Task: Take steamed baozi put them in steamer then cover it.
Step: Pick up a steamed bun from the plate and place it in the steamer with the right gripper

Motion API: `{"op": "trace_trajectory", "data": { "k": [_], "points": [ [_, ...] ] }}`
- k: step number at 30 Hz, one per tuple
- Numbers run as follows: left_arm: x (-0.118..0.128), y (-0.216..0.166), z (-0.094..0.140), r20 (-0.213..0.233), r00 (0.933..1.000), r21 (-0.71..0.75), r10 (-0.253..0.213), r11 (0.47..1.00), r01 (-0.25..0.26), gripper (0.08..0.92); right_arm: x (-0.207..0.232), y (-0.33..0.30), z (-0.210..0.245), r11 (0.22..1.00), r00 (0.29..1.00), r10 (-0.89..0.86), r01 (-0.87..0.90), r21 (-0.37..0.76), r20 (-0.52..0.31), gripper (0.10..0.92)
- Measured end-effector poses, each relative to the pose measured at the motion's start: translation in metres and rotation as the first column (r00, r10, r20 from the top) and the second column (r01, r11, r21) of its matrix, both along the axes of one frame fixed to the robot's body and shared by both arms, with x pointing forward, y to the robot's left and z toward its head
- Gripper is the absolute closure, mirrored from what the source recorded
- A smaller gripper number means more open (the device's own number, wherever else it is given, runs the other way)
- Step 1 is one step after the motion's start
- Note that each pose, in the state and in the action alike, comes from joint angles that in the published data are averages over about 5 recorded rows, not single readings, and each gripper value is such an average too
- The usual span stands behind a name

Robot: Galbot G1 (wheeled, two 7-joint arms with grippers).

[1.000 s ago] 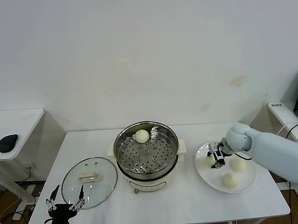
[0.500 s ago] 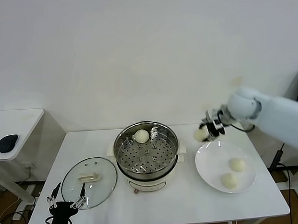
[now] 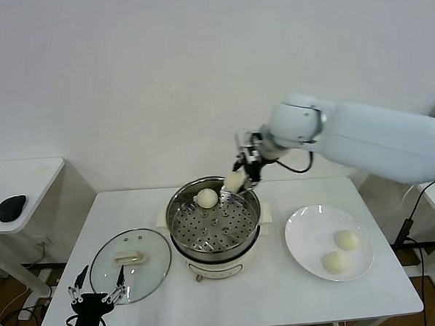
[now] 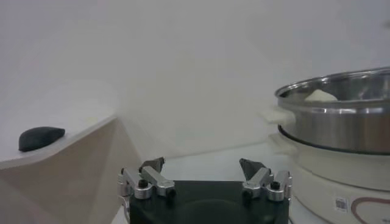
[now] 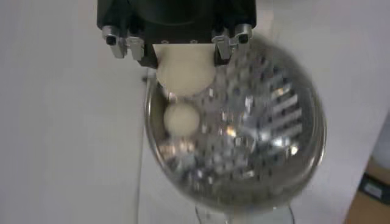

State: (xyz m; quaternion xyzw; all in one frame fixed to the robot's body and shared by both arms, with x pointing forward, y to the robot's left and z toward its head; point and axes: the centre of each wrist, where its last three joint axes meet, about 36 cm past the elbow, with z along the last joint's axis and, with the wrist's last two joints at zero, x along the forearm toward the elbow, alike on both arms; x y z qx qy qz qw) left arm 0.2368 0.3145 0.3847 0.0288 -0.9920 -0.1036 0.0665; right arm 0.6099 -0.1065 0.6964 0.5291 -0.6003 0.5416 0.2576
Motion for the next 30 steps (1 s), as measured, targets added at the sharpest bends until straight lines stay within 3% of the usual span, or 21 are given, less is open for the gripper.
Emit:
{"op": "trace_trajectory", "data": {
  "k": [17, 30],
  "points": [
    [0.001, 0.003, 0.008, 0.03, 0.9995, -0.003, 0.01, 1.0, -0.009, 0.177, 0.006, 0.11, -0.074, 0.999, 0.994, -0.016, 0.013, -0.031, -0.109, 0.437],
    [0.001, 0.005, 0.009, 0.032, 0.9993, 0.0, 0.019, 1.0, -0.019, 0.177, 0.013, 0.139, -0.111, 0.998, 0.993, -0.039, 0.032, -0.061, -0.108, 0.437]
  ]
}}
